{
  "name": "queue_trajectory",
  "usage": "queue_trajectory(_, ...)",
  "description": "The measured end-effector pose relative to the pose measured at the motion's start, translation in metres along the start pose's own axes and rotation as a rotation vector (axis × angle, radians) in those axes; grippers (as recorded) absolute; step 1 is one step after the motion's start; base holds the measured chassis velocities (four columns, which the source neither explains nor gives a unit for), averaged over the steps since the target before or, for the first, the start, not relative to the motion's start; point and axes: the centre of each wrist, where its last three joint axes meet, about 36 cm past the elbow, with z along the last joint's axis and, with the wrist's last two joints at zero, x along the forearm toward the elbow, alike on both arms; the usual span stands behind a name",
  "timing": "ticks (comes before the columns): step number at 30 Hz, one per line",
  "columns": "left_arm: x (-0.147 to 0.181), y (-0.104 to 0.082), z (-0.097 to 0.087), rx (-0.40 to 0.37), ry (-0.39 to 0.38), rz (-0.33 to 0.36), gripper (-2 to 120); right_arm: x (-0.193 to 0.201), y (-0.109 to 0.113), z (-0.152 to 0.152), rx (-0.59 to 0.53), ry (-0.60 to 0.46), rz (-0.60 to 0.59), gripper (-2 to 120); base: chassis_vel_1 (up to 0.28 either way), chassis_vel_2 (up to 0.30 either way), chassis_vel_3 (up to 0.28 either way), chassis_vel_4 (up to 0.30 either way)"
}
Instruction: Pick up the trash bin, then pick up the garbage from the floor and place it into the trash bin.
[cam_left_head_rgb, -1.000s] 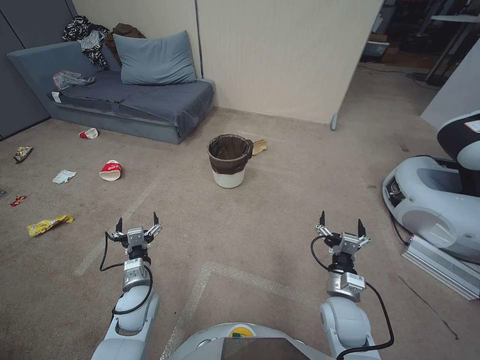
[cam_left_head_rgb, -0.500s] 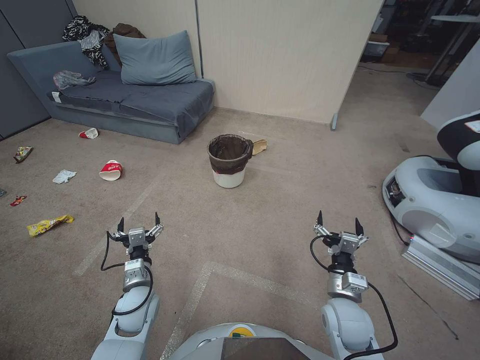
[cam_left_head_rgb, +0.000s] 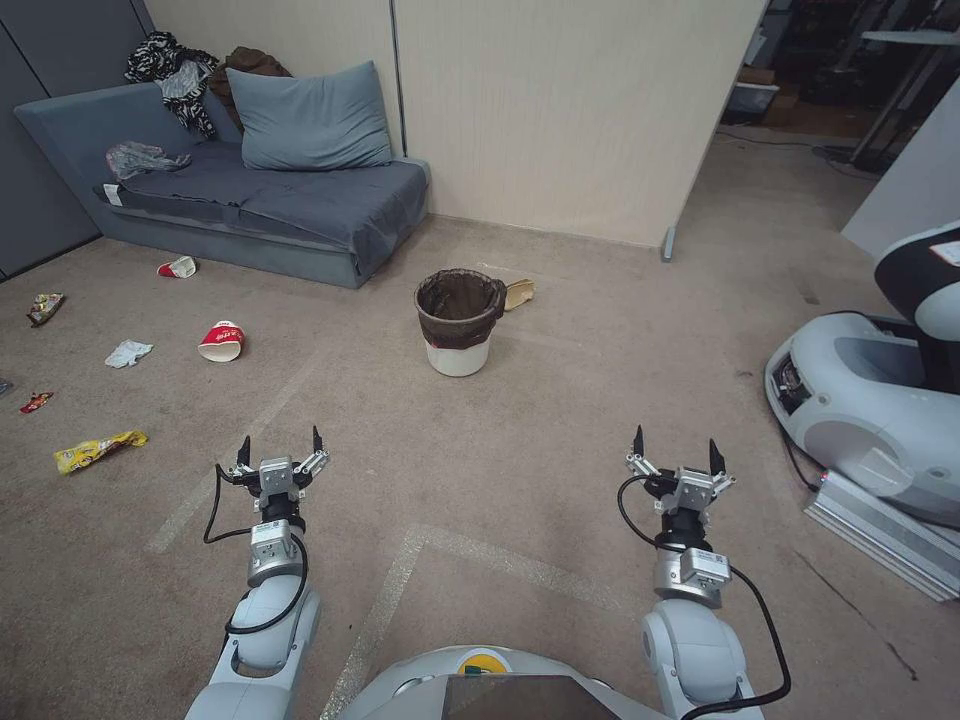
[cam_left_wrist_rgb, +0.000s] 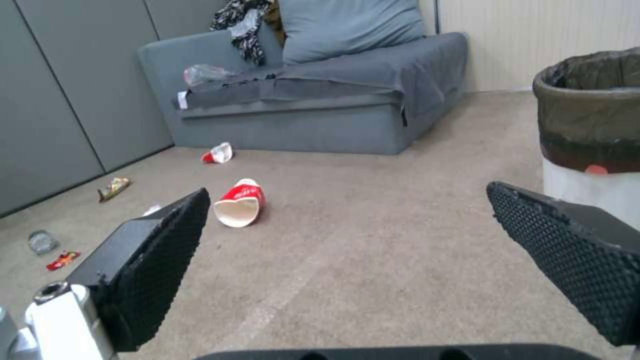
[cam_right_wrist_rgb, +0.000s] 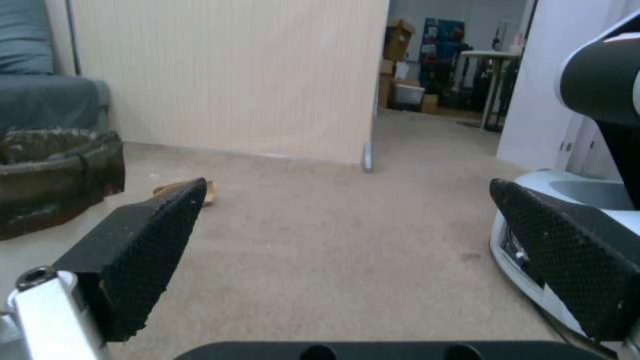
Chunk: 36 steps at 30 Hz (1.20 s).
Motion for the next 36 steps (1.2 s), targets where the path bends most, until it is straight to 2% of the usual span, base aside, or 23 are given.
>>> queue_trajectory(36, 0.0015, -0.0011, 0.0002, 0.001, -0.003, -0.004, 100, -0.0019, 0.0022, 0.0012, 0.004, -0.004, -0.001, 100, -0.131, 0.127, 0.124, -0.123)
